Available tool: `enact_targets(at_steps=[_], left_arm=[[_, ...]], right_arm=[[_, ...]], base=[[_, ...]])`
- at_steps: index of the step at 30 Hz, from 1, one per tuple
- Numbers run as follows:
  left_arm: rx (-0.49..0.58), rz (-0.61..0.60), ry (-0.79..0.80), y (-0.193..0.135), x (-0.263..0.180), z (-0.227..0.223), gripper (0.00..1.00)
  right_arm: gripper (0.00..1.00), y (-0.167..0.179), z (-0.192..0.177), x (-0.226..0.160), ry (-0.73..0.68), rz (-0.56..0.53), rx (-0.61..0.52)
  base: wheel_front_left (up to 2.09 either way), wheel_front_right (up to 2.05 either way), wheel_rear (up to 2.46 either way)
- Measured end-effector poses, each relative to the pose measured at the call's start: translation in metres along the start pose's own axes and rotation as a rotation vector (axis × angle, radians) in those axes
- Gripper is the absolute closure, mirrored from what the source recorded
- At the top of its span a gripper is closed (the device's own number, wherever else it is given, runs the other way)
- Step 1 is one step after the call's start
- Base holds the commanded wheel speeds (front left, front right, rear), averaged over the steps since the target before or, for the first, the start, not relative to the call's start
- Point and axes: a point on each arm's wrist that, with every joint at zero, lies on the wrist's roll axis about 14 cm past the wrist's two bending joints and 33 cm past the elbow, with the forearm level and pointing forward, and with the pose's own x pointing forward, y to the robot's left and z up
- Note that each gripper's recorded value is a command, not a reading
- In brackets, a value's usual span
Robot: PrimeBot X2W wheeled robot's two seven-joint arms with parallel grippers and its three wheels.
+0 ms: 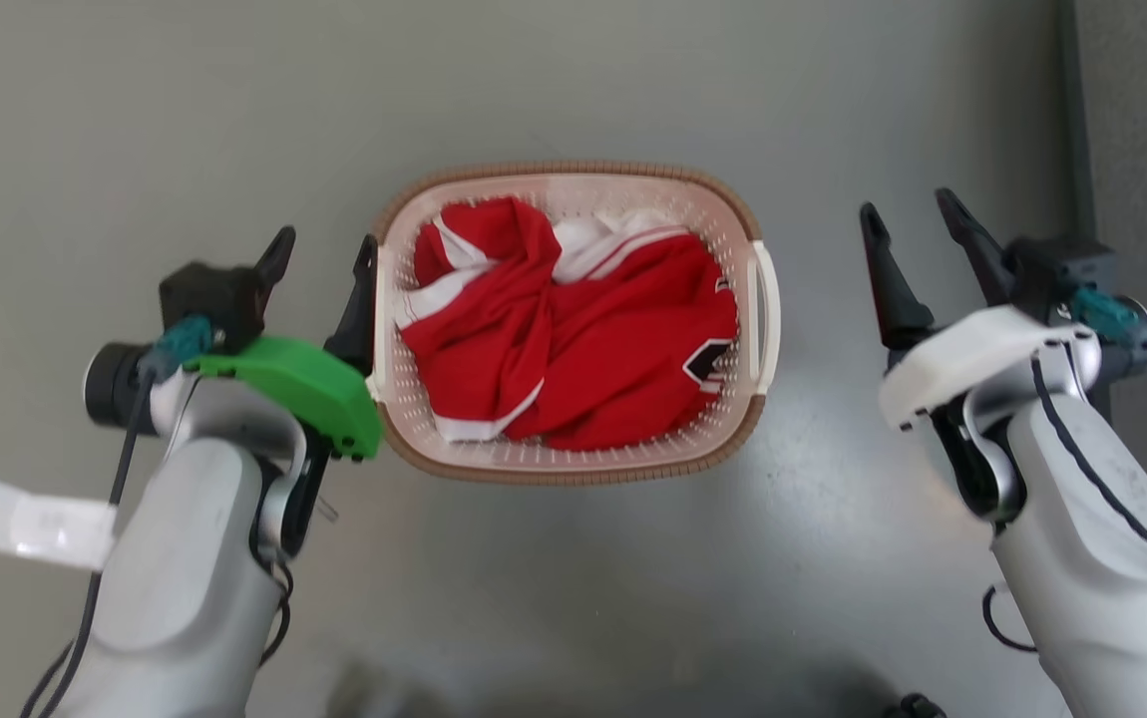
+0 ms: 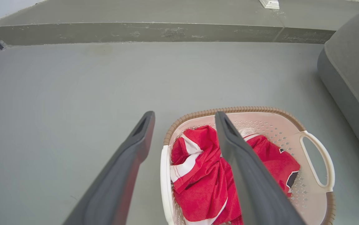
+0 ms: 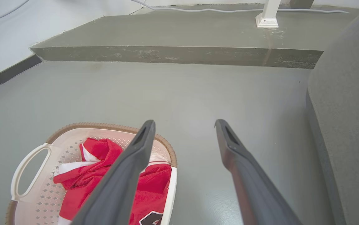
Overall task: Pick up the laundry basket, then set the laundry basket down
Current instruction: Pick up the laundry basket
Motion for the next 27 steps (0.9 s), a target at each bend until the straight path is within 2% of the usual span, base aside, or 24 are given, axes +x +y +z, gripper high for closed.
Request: enact_targets(at_steps=[10,18,23,27], left_arm=[[-0.034,-0.013,0.185,0.016,0.041,-0.055,0.0],[-0.047,-0.014,0.339,0.025,0.052,-0.105,0.0],[-0.1,0.007,0.45,0.03,0.046,-0.141,0.0],[-0.109,0.012,0.489,0.033,0.049,-0.154,0.0]], right_arm=[[0.0,0.009,-0.055,0.036,0.17,0.056,0.024],[0.0,0.012,-0.1,0.042,0.305,0.076,0.029],[0.0,0.012,-0.12,0.042,0.365,0.08,0.035],[0.0,0.013,-0.133,0.042,0.404,0.087,0.035]], base=[[0.0,0.0,0.0],[0.0,0.0,0.0],[0.0,0.0,0.0],[0.0,0.0,0.0]])
